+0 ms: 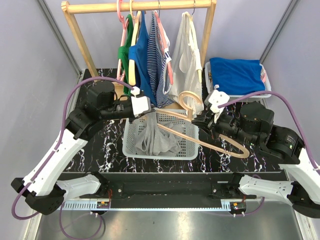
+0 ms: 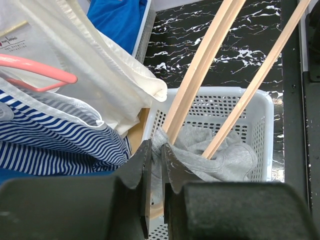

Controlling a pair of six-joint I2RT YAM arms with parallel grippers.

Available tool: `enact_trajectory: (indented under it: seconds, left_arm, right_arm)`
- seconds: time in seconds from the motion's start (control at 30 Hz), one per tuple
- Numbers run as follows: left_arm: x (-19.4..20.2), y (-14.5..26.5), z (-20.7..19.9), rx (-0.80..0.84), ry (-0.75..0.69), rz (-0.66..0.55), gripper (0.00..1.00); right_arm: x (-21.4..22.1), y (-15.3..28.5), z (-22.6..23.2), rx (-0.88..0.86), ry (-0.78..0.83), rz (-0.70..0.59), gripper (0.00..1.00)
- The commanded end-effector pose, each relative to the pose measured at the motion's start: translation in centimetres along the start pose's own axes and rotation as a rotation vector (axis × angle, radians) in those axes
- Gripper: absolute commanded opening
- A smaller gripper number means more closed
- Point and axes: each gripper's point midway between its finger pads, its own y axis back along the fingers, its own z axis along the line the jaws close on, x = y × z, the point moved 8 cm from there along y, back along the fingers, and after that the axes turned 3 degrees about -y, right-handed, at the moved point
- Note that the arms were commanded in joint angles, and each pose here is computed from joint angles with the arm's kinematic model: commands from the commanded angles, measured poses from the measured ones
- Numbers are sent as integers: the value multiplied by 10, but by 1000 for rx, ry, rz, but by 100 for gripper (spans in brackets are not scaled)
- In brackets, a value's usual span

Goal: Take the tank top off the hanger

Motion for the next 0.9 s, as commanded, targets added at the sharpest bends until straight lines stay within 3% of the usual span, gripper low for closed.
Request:
enact_trajectory:
  seconds: [0.0,0.57,0.67,0.87]
  left_arm:
    - [0,10,9,-80,-39,17,0]
    - [4,23,18,-182,0,48,1]
    - [9,25,15,-189,25,62,23]
    - [22,24,10,-187,35,96,7]
  right_arm:
    - [-15,17,-5,43,-16,-92,0]
    - [-12,25,-7,65,-18,-70,0]
    - [-14,25,-8,68,-15,-75,0]
    - [-17,29,-9,78,-8,-78,0]
